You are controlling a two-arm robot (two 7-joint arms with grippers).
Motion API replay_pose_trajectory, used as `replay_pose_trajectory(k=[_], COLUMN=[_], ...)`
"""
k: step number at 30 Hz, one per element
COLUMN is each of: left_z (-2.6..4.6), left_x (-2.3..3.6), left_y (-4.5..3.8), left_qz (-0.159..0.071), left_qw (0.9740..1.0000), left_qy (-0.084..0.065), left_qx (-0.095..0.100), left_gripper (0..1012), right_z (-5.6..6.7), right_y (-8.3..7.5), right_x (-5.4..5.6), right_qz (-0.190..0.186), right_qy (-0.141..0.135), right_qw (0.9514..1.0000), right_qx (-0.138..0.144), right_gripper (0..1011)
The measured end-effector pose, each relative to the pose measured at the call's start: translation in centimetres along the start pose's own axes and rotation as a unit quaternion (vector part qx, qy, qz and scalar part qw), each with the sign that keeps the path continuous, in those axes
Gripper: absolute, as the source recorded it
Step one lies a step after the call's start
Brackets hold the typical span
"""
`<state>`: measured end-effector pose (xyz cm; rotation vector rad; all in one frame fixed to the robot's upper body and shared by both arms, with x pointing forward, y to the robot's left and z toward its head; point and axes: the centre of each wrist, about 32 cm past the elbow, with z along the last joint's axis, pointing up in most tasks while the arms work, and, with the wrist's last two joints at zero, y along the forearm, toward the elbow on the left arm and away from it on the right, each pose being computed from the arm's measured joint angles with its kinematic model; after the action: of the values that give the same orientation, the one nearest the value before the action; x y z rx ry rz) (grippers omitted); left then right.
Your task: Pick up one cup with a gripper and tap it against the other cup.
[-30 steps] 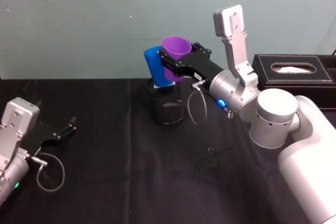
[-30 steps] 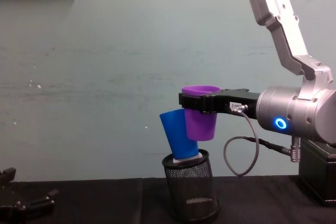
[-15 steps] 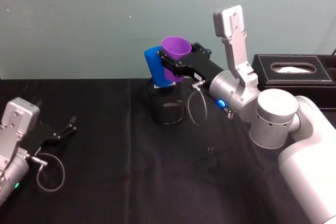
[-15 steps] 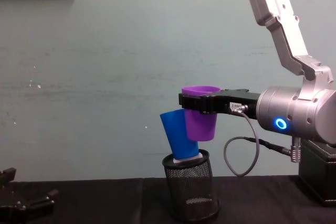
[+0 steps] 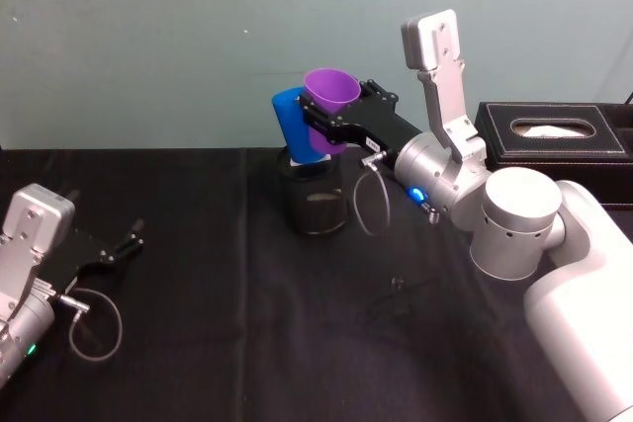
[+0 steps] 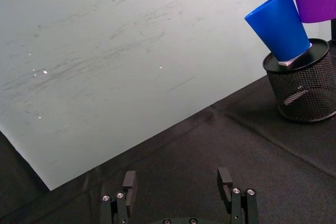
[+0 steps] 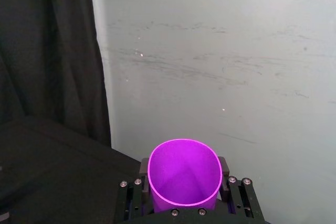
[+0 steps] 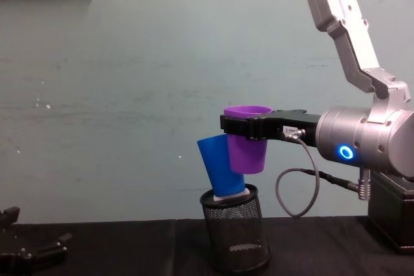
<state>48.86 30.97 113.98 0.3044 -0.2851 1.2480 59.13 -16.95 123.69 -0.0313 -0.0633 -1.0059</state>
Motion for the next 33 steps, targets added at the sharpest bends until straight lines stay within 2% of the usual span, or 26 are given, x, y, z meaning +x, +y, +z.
replay_pose_trajectory(k=[33], left_z=[0.00], left_x=[0.00], left_y=[0.00], left_qz=[0.000], left_qw=[1.0000], left_qy=[0.000], left_qx=[0.000], left_gripper=[1000], right_z=[0.00], right_y=[0.00], right_x=[0.00], right_qz=[0.000], right_qy=[0.000], right_qw=[1.0000], right_qx=[0.000], right_gripper=[728])
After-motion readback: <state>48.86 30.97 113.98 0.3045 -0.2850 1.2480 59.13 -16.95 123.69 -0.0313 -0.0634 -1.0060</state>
